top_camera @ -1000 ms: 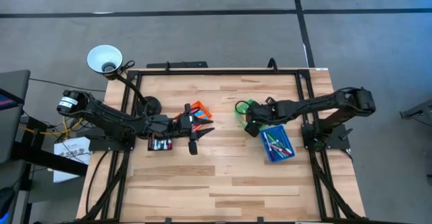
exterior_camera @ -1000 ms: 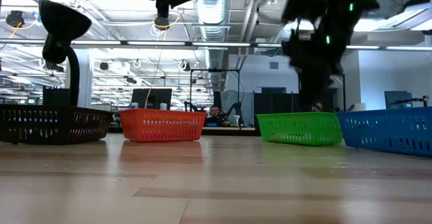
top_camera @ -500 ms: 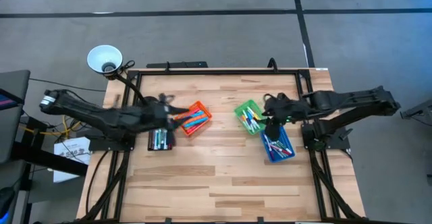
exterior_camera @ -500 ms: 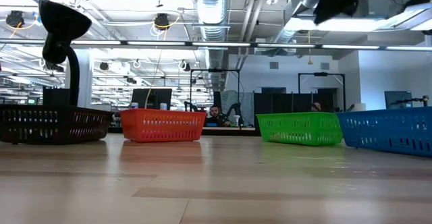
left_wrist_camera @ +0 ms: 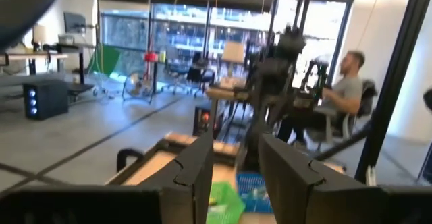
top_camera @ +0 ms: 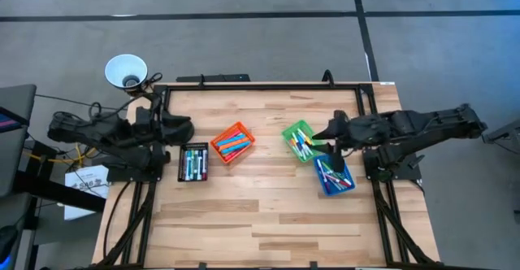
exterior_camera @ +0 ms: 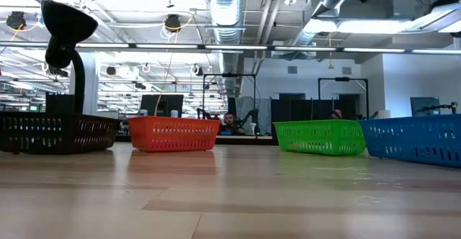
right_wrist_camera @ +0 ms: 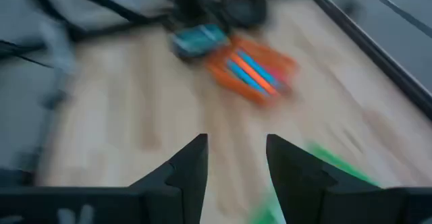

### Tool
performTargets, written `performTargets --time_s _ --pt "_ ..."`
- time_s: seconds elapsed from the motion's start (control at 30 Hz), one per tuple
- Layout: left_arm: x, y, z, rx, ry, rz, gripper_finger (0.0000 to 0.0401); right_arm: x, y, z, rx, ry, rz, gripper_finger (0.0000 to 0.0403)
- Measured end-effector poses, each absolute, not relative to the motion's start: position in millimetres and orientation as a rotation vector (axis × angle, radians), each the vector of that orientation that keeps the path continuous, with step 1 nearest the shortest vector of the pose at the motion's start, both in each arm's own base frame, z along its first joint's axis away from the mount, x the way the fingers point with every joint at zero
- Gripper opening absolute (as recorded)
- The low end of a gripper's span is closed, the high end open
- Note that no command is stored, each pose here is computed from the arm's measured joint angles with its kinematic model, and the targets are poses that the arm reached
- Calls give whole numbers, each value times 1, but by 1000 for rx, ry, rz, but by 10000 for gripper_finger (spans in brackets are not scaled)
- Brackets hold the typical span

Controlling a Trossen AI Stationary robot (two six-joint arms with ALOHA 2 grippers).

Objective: Pick & Place Markers
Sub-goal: Return to Home Position

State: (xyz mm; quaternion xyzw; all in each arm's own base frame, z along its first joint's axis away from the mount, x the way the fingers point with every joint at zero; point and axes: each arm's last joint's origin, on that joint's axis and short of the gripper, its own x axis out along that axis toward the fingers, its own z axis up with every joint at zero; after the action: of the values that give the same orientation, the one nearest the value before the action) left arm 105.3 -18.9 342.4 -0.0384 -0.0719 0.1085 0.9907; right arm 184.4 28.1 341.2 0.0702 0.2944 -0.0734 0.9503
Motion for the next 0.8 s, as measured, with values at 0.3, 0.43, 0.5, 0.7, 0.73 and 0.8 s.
performTargets --time_s 0.3,0.43,0.5,0.7,0.73,0.8 --pt "102 -17 338 -90 -107 236 116 148 30 355 68 253 255 141" --pt "103 -17 338 -107 -106 244 116 122 22 340 91 209 217 138" --pt "103 -16 338 -105 -107 254 116 107 16 333 126 173 191 137" --pt "104 -12 338 -104 -109 287 116 56 6 317 157 -8 152 141" --pt "104 -12 338 -104 -109 291 116 48 6 313 158 -36 151 141" --pt "104 -11 337 -102 -105 299 116 32 4 308 157 -100 151 141"
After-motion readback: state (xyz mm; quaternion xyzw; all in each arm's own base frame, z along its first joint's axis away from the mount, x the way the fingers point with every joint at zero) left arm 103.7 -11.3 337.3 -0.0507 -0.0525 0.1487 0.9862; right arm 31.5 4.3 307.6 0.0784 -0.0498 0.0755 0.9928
